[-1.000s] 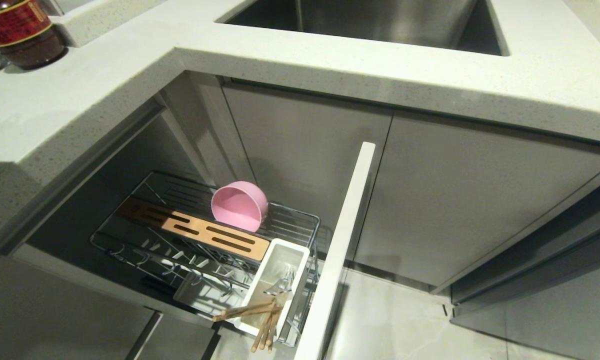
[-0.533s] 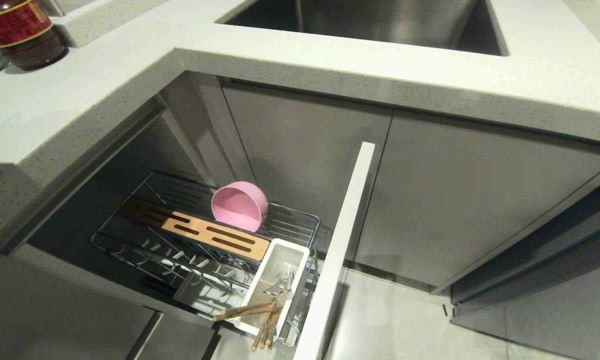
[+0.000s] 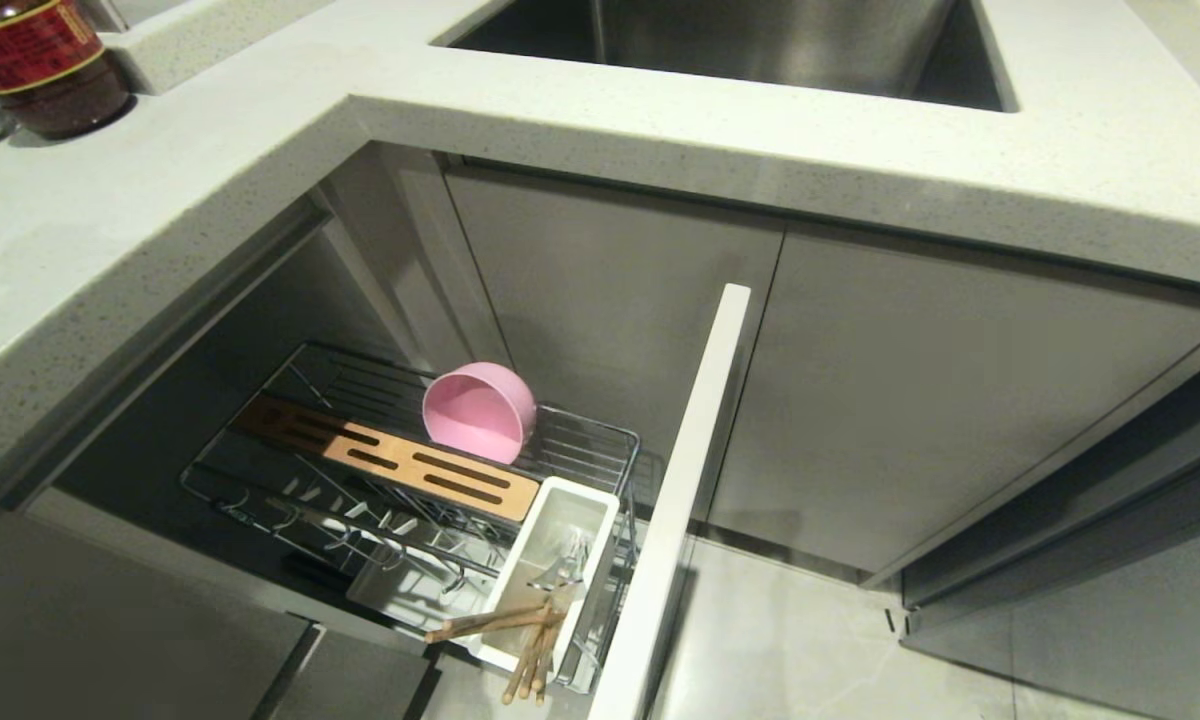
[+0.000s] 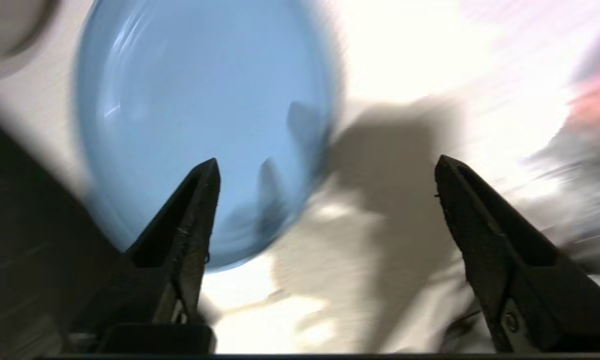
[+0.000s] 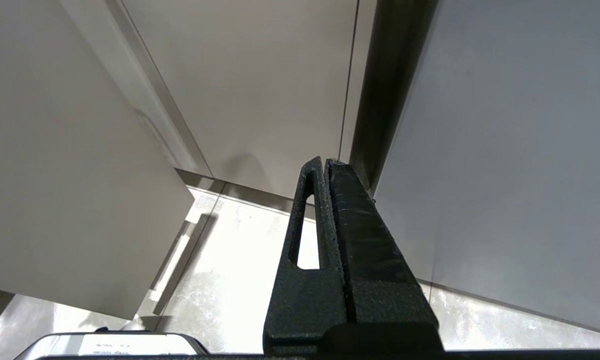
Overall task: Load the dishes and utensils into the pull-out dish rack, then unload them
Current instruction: Take the bowl out of the cupboard
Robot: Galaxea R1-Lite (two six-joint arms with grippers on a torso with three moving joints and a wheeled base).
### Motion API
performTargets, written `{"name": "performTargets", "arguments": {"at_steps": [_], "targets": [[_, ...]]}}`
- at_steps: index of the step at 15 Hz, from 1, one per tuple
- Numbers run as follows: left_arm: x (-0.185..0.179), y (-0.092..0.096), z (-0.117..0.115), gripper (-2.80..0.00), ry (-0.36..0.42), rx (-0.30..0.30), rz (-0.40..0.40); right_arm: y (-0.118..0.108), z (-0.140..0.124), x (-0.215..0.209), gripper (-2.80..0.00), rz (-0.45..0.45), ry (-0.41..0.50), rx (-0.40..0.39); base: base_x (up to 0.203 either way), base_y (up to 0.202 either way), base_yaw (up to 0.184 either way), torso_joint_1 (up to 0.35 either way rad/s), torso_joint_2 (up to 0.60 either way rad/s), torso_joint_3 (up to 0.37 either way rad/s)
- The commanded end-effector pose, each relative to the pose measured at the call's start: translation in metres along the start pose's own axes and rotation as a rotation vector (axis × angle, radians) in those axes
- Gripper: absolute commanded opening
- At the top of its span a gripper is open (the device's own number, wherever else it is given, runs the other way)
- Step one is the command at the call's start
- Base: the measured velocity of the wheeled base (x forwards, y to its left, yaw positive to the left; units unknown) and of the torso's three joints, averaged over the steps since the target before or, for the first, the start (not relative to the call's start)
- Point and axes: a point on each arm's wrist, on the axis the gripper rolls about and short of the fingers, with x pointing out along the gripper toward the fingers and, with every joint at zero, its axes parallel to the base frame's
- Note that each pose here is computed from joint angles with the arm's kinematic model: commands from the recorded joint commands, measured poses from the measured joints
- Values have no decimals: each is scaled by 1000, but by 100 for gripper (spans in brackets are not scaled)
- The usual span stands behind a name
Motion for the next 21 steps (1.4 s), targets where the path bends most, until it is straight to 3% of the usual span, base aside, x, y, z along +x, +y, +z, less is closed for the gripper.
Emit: {"name": "performTargets", "arguments": {"at_steps": [1,2,4,5,7,9,11,13,15,16,21], "targets": [[-35,21,-5,0,-239,-171,-171,0,-7,1,-280,0,24,0,0,0,0,0,0,0],[-43,25,-1,-280,-336,-233,-242,0,-7,1,-280,0,24,0,0,0,0,0,0,0],[-51,28,13,-280,-522,-347,-377,0,-7,1,-280,0,24,0,0,0,0,0,0,0],[-50,26,18,-280,-564,-392,-434,0,-7,1,-280,0,24,0,0,0,0,0,0,0],[-40,15,24,-280,-542,-500,-566,0,-7,1,-280,0,24,0,0,0,0,0,0,0],[-23,-5,24,-280,-426,-600,-708,0,-7,1,-280,0,24,0,0,0,0,0,0,0],[-3,-35,29,-280,-300,-618,-799,0,-7,1,-280,0,24,0,0,0,0,0,0,0],[17,-70,31,-280,-165,-622,-841,0,-7,1,-280,0,24,0,0,0,0,0,0,0],[38,-98,31,-280,-41,-652,-823,0,-7,1,-280,0,24,0,0,0,0,0,0,0],[49,-111,29,0,8,-652,-808,0,-7,1,-280,0,24,0,0,0,0,0,0,0],[91,-159,19,0,108,-620,-763,0,-7,1,-280,0,24,0,0,0,0,0,0,0]]}}
